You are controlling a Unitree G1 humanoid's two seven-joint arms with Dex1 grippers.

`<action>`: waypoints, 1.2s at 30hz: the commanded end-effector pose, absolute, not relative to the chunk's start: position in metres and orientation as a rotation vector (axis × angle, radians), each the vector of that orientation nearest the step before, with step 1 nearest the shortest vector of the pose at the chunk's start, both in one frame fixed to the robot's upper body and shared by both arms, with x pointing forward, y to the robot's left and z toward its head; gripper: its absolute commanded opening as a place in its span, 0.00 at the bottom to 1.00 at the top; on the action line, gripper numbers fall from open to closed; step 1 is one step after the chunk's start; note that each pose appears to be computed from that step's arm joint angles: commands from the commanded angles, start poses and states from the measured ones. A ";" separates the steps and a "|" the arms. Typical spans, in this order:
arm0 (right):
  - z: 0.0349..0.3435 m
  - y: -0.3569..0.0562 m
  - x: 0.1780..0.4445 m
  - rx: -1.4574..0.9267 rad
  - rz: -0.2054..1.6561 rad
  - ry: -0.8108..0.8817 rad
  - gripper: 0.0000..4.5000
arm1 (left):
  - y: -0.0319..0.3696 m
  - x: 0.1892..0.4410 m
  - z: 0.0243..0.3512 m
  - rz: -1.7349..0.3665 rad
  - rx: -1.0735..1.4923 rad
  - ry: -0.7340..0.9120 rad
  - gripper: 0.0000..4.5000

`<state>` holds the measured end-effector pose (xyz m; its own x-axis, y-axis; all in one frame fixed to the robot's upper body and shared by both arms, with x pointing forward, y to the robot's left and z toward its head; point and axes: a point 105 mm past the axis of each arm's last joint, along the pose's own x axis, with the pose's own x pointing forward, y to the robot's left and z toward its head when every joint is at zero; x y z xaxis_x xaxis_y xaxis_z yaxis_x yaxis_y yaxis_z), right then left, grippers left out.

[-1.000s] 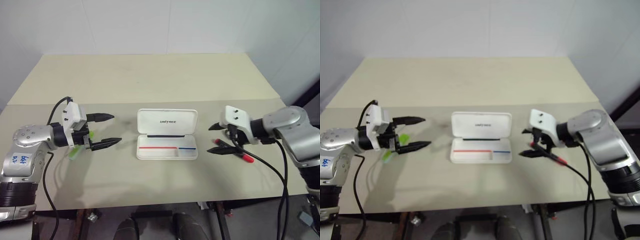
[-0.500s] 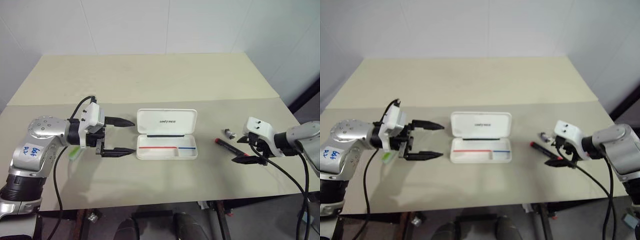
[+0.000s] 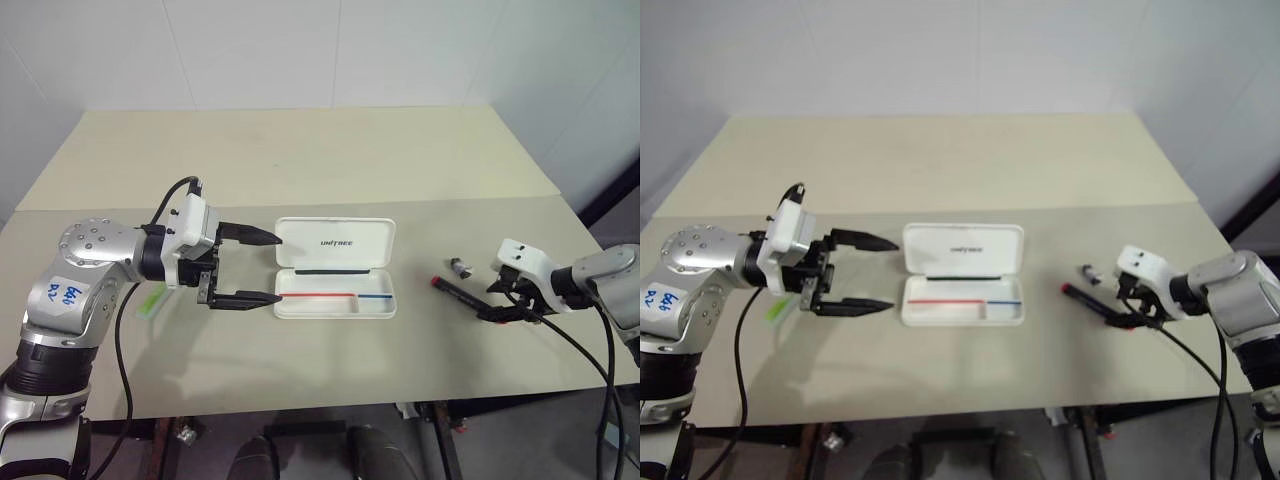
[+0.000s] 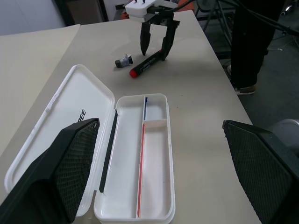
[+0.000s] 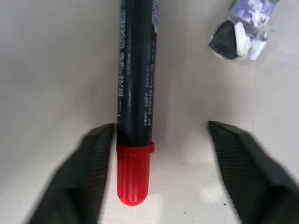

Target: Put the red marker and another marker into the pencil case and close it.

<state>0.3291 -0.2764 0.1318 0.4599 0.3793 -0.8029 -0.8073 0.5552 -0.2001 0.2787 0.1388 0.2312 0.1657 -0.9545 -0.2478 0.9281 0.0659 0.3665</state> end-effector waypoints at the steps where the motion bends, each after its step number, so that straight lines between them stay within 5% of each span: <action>1: 0.138 -0.272 0.333 -0.657 0.798 0.753 0.38 | 0.138 0.272 0.242 -1.427 0.517 -0.119 1.00; 5: 0.139 -0.268 0.334 -0.663 0.803 0.738 0.13 | 0.140 0.272 0.242 -1.410 0.519 -0.120 1.00; 16: 0.169 -0.252 0.328 -0.830 0.898 0.680 0.13 | 0.160 0.280 0.234 -1.331 0.530 -0.096 1.00; 24: 0.196 -0.180 0.331 -0.904 1.088 0.494 0.13 | 0.185 0.287 0.229 -1.238 0.525 -0.075 1.00; 36: 0.180 -0.079 0.358 -0.991 1.308 0.316 0.13 | 0.205 0.285 0.222 -1.151 0.525 -0.051 1.00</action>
<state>0.3547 -0.0821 0.1710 0.2607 0.6544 -0.7098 -0.9253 -0.0404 -0.3770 0.2891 0.2035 0.2092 0.3980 -0.8856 -0.2393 0.8830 0.2991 0.3617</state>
